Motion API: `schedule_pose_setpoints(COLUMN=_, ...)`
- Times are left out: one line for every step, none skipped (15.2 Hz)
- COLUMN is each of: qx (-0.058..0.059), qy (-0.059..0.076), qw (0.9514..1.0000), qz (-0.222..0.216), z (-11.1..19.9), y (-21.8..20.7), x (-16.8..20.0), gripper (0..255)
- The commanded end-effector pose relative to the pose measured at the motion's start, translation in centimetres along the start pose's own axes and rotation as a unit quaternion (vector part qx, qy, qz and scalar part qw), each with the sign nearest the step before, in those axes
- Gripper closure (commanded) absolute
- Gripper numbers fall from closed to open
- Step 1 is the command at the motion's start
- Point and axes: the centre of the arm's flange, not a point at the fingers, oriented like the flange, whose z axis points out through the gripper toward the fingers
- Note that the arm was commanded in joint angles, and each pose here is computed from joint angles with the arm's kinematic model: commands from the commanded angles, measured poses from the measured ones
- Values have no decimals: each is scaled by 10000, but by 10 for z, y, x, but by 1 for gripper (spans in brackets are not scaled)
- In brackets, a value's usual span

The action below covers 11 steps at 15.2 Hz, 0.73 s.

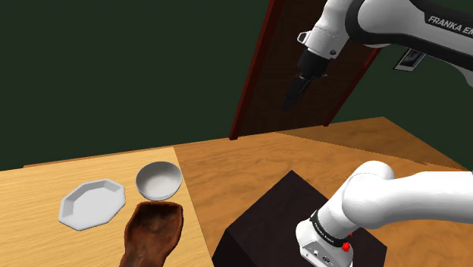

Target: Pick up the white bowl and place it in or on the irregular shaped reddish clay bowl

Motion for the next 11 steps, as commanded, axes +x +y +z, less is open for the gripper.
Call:
schedule_pose_setpoints(qx=0, qy=0, qw=10000, qz=0, z=0, y=0, x=0, gripper=0)
schedule_pose_setpoints(qx=20, qy=-2, qw=10000, qz=2, z=11, y=-1, x=7, gripper=0)
schedule_pose_setpoints(qx=40, qy=-5, qw=10000, qz=4, z=22, y=-2, x=14, gripper=0)
schedule_pose_setpoints(qx=60, qy=-7, qw=10000, qz=6, z=33, y=-3, x=22, gripper=0)
schedule_pose_setpoints(qx=80, qy=-9, qw=10000, qz=8, z=44, y=-5, x=29, gripper=0)
schedule_pose_setpoints(qx=100, qy=-11, qw=9999, qz=10, z=55, y=-6, x=36, gripper=0)
schedule_pose_setpoints(qx=120, qy=-14, qw=9999, qz=12, z=66, y=-7, x=43, gripper=0)
schedule_pose_setpoints(qx=139, qy=-16, qw=9999, qz=14, z=77, y=-8, x=50, gripper=0)
schedule_pose_setpoints(qx=159, qy=-18, qw=9999, qz=16, z=88, y=-10, x=57, gripper=0)
schedule_pose_setpoints(qx=179, qy=-21, qw=9998, qz=18, z=99, y=-11, x=65, gripper=0)
schedule_pose_setpoints(qx=199, qy=-23, qw=9998, qz=20, z=110, y=-13, x=72, gripper=0)
